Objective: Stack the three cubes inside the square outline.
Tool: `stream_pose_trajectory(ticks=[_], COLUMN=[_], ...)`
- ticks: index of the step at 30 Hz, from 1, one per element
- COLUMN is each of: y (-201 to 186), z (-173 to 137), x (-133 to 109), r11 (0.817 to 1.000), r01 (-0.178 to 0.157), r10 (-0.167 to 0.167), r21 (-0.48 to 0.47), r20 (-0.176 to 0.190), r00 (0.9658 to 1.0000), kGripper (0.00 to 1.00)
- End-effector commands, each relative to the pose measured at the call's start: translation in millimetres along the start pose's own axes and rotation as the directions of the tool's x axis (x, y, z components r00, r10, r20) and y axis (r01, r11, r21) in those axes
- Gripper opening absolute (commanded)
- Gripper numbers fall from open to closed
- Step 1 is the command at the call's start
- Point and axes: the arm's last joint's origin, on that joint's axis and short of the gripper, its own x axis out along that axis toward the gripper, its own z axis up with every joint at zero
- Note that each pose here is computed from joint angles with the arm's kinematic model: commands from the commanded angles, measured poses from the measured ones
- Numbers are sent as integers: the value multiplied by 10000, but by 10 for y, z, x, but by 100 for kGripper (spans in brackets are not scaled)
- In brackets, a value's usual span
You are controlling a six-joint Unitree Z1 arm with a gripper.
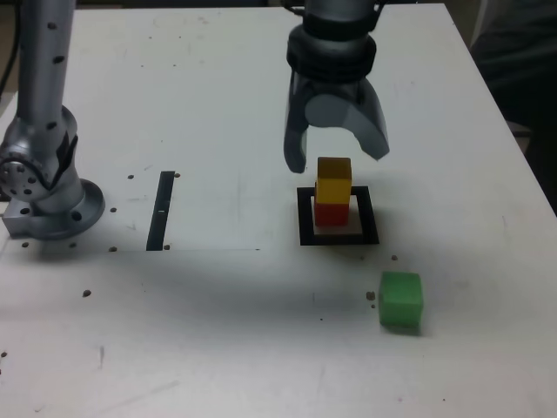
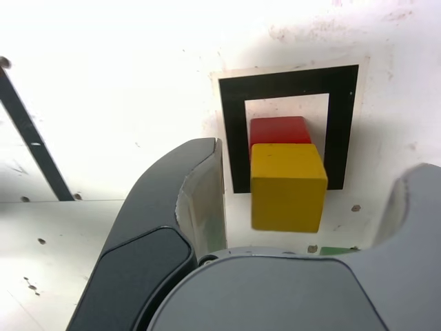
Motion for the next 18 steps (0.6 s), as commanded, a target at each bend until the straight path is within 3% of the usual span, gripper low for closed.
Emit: stream_pose_trajectory(ticks=[1,9,18], y=[-9,-194,-617], z=[-54,-132,-77], x=[-83,-353,-464], r11=[9997,9909,9840], r01=[-148,-896,-1050], r10=[146,856,982], r21=[173,1008,1441], r20=[136,436,538], r00=[9998,9954,9937], kGripper=[100,100,100])
